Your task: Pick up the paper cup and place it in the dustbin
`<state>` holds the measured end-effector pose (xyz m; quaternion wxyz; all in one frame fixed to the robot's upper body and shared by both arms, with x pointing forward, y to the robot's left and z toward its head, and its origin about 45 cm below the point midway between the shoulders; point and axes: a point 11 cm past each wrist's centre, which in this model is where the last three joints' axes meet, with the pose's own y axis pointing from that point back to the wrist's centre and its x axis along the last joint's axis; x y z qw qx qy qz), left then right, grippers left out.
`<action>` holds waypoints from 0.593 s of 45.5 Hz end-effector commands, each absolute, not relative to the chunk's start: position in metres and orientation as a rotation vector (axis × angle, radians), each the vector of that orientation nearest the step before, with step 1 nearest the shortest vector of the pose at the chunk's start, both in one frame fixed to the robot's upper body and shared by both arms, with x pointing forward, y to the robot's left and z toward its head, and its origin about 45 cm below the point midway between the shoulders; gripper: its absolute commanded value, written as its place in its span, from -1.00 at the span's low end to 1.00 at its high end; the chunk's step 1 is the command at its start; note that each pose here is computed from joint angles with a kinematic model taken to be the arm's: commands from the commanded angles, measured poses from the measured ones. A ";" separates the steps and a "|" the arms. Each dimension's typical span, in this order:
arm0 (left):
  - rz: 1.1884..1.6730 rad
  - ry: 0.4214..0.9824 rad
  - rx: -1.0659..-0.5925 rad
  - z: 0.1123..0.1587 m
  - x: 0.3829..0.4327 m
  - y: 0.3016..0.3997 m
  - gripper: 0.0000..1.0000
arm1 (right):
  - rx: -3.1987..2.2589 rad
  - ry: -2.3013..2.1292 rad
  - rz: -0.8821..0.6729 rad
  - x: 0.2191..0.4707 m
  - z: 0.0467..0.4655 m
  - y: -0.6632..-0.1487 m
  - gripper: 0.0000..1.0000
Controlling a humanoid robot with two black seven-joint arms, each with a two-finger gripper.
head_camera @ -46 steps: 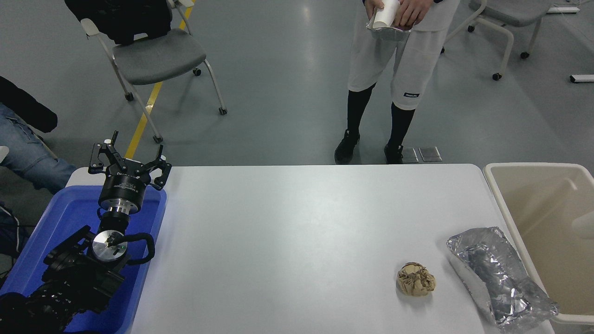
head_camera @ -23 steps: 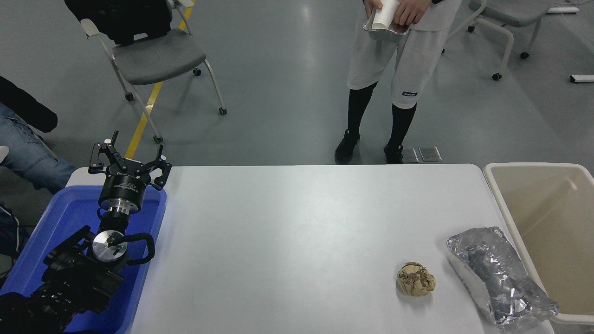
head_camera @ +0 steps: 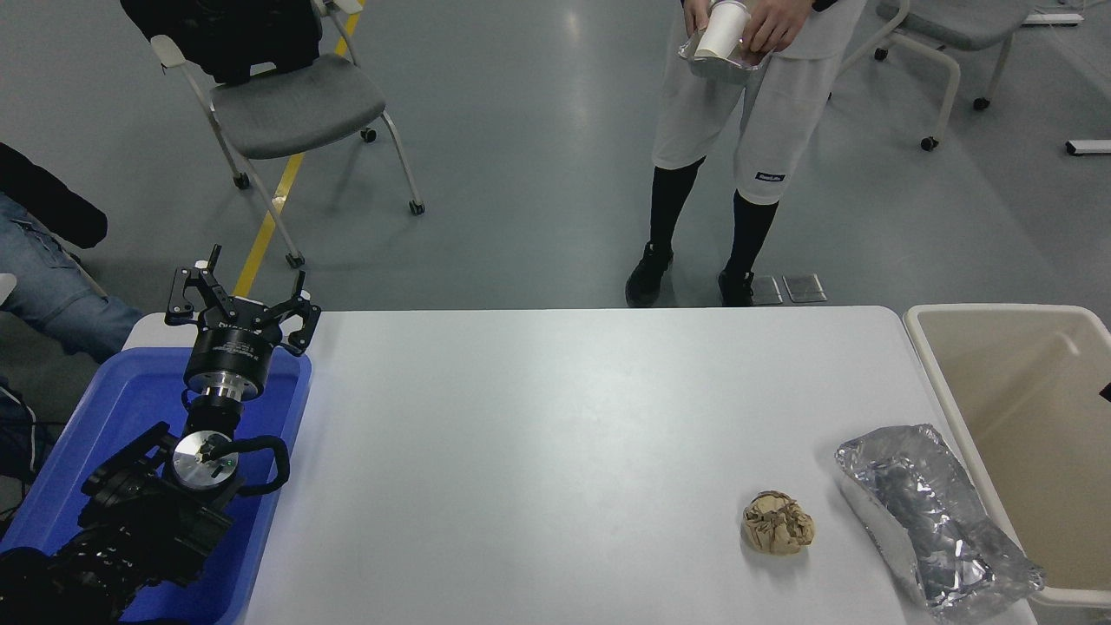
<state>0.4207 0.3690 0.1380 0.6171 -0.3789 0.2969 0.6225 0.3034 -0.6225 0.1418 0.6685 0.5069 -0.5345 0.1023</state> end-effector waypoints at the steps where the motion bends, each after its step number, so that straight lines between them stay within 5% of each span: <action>1: 1.433 0.683 -0.872 0.1380 0.4207 0.3690 0.98 | 1.201 -1.166 0.222 0.328 0.159 -0.613 1.00; 27: 1.431 0.683 -0.873 0.1382 0.4207 0.3689 0.98 | 1.324 -0.993 0.122 0.370 0.231 -0.588 1.00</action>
